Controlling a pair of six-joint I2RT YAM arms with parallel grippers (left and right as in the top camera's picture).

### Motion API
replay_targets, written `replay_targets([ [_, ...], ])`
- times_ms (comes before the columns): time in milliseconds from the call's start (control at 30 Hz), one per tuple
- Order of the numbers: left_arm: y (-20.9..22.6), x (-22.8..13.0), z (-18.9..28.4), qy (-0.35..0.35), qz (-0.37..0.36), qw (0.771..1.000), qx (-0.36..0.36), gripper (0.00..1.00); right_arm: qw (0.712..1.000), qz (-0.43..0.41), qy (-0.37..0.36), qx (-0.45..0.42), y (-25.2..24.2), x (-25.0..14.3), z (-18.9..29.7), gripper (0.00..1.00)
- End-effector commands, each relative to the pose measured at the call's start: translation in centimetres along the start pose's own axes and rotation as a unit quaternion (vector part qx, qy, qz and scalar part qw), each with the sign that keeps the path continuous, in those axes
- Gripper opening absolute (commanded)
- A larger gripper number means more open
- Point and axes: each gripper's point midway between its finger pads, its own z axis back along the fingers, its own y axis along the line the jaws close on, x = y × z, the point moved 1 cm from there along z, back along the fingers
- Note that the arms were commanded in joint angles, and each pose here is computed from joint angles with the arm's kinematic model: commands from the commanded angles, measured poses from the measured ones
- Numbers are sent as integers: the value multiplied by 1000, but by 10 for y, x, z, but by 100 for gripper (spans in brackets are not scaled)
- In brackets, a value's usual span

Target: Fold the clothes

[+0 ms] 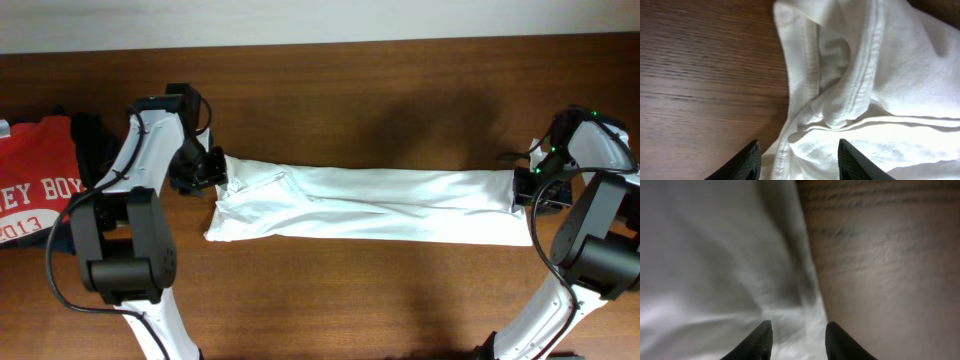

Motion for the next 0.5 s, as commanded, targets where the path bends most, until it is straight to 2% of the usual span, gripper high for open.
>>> replay_targets([
  [0, 8, 2, 10, -12, 15, 1000, -10, 50, 1000, 17, -4, -15, -8, -3, -8, 44],
  [100, 8, 4, 10, -16, 15, 1000, -10, 50, 1000, 18, -15, -17, -7, 1, -16, 50],
  [233, 7, 4, 10, -15, 15, 1000, -14, 50, 1000, 18, -19, -15, -6, -1, -28, 52],
  [400, 7, 4, 10, -16, 15, 1000, -14, 50, 999, 19, -18, 33, 11, -7, -42, 45],
  [467, 7, 4, 10, -15, 15, 1000, -14, 50, 999, 18, -14, 34, 12, -12, -48, 38],
])
